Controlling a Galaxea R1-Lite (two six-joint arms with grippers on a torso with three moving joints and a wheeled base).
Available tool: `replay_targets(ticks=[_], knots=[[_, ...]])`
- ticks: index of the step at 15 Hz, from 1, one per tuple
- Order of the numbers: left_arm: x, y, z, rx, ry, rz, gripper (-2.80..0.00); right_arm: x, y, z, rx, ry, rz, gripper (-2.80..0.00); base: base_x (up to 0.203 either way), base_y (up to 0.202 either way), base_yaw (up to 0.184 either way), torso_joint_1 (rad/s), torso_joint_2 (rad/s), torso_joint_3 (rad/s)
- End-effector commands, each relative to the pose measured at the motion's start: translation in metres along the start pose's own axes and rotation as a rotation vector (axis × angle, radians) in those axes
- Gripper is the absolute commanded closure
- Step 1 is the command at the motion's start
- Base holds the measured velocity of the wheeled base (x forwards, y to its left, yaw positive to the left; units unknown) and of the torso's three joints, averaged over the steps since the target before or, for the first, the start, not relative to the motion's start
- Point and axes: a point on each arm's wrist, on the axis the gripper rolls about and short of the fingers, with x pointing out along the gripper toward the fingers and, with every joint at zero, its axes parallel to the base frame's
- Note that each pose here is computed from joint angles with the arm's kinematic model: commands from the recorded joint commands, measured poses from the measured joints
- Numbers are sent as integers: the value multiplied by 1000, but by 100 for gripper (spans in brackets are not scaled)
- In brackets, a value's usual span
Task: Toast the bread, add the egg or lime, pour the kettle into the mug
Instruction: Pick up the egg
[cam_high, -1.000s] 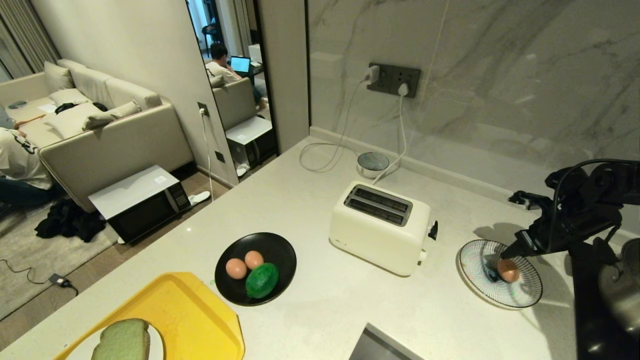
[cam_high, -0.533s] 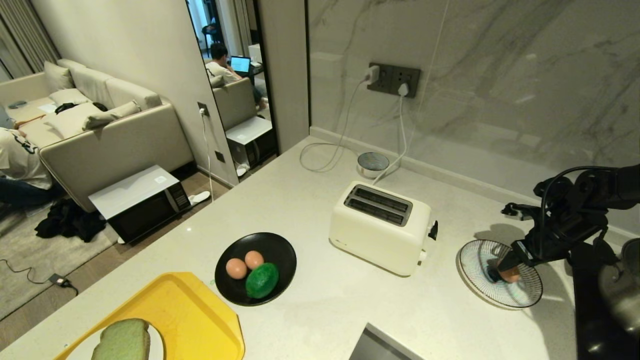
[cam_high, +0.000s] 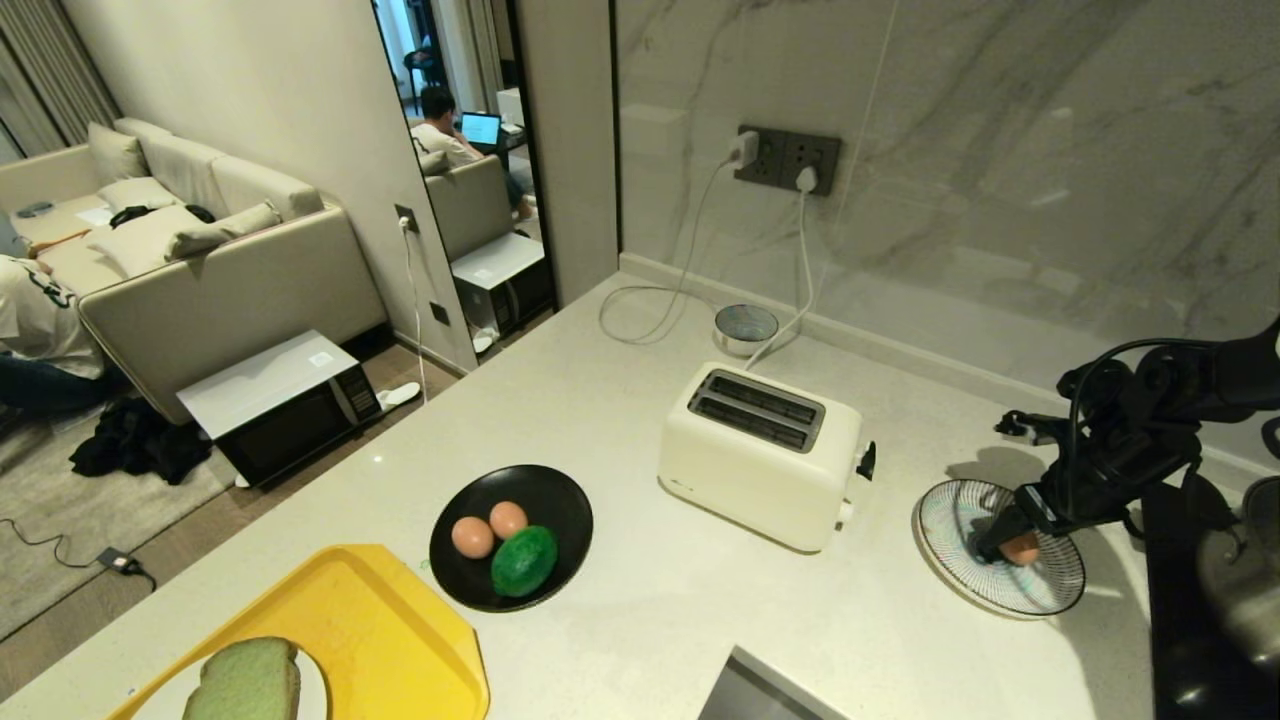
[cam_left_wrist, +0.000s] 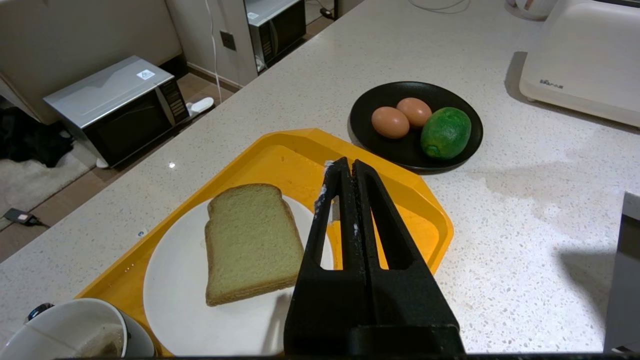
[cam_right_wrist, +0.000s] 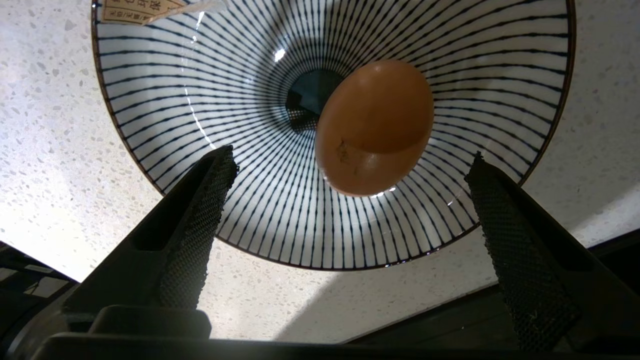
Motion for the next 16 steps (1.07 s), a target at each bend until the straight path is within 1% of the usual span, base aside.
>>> replay_targets(ticks=[1, 7, 16], knots=[[0, 0, 0, -1, -1, 1, 0, 8, -1, 2, -2, 12, 6, -280, 0, 0, 0, 0, 0, 0], [0, 0, 0, 0, -1, 1, 0, 19, -6, 6, 2, 15, 7, -280, 0, 0, 0, 0, 0, 0], [0, 0, 0, -1, -1, 1, 0, 21, -8, 12, -3, -1, 1, -280, 0, 0, 0, 0, 0, 0]])
